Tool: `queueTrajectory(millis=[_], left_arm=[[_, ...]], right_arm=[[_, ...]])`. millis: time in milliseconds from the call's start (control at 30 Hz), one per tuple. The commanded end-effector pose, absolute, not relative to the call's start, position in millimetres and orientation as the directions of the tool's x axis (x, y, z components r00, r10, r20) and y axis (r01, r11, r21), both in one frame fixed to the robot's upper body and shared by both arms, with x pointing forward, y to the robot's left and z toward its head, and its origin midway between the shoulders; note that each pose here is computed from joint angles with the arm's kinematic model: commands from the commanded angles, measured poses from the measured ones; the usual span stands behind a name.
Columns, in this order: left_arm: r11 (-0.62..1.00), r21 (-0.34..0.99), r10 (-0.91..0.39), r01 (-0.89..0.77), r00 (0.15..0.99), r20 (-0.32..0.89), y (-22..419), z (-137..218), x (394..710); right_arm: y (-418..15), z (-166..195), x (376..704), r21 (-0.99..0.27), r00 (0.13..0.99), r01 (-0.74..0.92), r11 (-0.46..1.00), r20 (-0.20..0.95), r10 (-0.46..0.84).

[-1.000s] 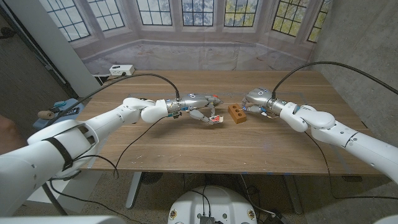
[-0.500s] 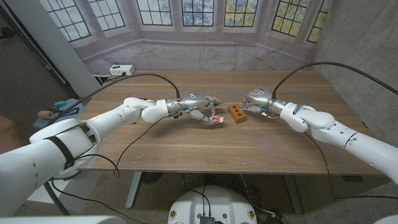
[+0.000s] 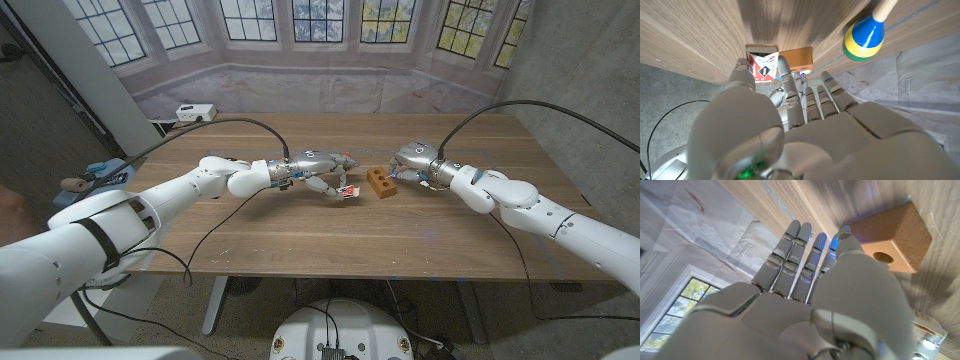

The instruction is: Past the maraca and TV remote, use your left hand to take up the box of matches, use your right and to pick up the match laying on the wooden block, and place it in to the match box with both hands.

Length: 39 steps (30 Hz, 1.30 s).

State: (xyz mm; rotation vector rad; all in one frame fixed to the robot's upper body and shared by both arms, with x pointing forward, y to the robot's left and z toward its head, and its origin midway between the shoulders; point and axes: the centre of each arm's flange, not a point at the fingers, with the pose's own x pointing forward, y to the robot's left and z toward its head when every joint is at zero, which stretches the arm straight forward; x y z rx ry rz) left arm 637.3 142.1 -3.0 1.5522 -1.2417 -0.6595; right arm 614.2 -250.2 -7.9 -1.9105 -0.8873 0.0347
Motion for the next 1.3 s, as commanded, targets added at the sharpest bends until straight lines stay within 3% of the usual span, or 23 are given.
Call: queueTrajectory(millis=[33, 1300], left_arm=[[0.029, 0.921, -0.932, -0.389, 0.323, 0.166, 143.4, -3.6, 637.2], [0.060, 0.915, -0.929, -0.399, 0.314, 0.198, 141.6, -0.7, 634.2]], right_arm=[[-250.3, -5.8, 610.6, -0.787, 0.728, 0.570, -0.235, 0.352, 0.589], [-255.5, 6.3, 594.4, -0.754, 0.713, 0.616, -0.226, 0.413, 0.566]])
